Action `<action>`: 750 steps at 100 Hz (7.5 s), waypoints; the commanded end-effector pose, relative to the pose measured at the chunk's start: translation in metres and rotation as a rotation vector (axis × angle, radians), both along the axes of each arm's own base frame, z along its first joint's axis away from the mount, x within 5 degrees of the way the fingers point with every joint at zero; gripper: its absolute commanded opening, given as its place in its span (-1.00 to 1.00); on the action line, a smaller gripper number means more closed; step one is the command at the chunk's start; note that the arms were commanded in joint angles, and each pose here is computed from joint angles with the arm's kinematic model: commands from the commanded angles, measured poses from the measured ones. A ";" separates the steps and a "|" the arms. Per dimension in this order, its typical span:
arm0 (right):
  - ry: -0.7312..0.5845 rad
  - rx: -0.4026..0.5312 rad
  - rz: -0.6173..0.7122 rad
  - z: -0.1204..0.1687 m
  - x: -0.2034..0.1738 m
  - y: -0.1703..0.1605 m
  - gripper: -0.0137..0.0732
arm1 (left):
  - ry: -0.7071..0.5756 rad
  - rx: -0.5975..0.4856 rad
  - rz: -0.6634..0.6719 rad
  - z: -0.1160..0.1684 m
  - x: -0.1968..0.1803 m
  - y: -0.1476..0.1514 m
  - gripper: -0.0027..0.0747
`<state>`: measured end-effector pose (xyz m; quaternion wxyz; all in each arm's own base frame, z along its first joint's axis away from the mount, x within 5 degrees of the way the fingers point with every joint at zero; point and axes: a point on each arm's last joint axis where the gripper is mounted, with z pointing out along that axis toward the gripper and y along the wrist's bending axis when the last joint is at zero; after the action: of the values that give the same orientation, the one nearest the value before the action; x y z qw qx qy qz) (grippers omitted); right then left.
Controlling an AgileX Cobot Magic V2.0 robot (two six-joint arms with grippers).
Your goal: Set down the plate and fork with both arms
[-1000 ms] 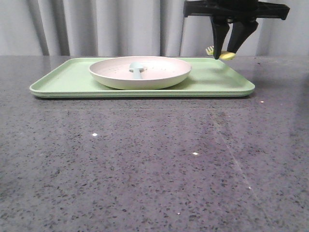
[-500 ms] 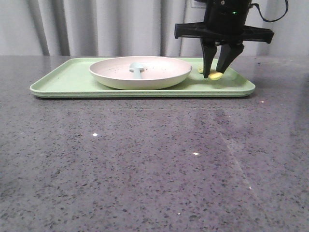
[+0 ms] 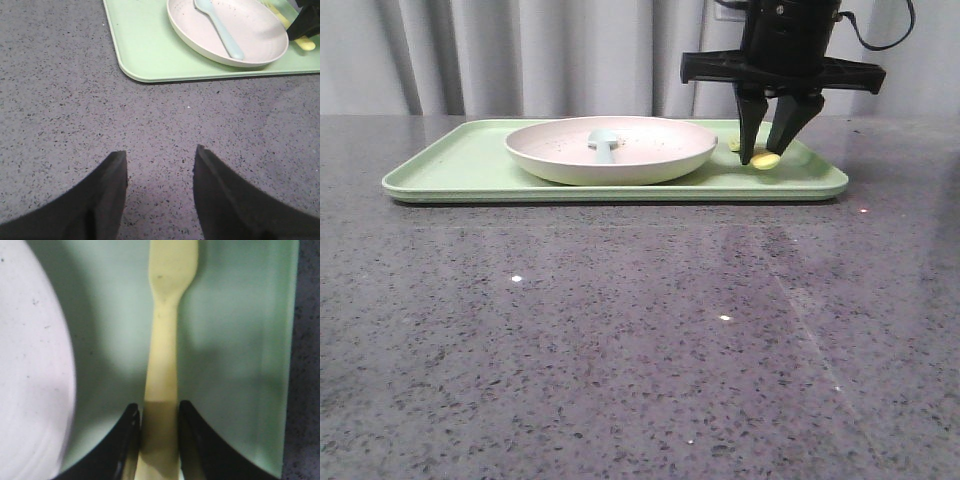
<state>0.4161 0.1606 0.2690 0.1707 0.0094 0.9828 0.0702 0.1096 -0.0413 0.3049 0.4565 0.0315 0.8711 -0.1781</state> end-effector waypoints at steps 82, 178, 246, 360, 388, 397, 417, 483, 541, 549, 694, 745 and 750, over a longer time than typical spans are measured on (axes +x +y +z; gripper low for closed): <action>-0.124 0.042 -0.005 0.050 -0.013 -0.007 0.10 | -0.122 -0.059 0.017 0.018 0.004 -0.001 -0.12; -0.377 0.114 0.023 0.086 -0.152 -0.059 0.10 | -0.181 -0.048 0.028 0.023 0.004 0.001 -0.38; -0.669 0.157 0.036 0.095 -0.252 -0.102 -0.42 | -0.292 -0.016 0.027 0.033 -0.025 0.011 -0.98; -0.994 0.167 0.046 0.046 -0.360 -0.148 -0.84 | -0.349 -0.016 0.024 0.013 -0.061 0.022 -0.98; -0.992 0.166 0.046 0.046 -0.360 -0.147 -0.84 | -0.349 -0.017 0.024 0.013 -0.061 0.022 -0.98; -0.992 0.166 0.046 0.046 -0.360 -0.147 -0.84 | -0.349 -0.017 0.024 0.013 -0.061 0.022 -0.98; -0.992 0.166 0.046 0.046 -0.360 -0.147 -0.84 | -0.349 -0.017 0.024 0.013 -0.061 0.022 -0.98; -0.992 0.166 0.046 0.046 -0.360 -0.147 -0.84 | -0.549 0.058 0.293 -0.029 -0.051 0.037 -0.98; -0.989 0.165 0.045 0.046 -0.360 -0.147 -0.84 | -0.663 0.164 0.384 -0.097 -0.056 0.044 -0.98; -0.991 0.165 0.045 0.046 -0.360 -0.147 -0.84 | -0.665 0.164 0.385 -0.097 -0.056 0.044 -0.98; -1.136 0.076 0.052 0.039 -0.351 -0.148 -0.84 | -0.665 0.164 0.385 -0.097 -0.056 0.044 -0.98; -1.302 -0.005 -0.038 -0.018 -0.353 -0.154 -0.84 | -0.665 0.164 0.385 -0.097 -0.056 0.044 -0.98; -1.314 -0.006 -0.048 -0.027 -0.354 -0.155 -0.84 | -0.665 0.164 0.385 -0.097 -0.056 0.044 -0.98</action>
<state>0.0641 0.0068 0.2388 0.6964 -0.0187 0.7151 0.0569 0.0561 0.0026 0.2030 0.6985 -0.0355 0.7147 0.0013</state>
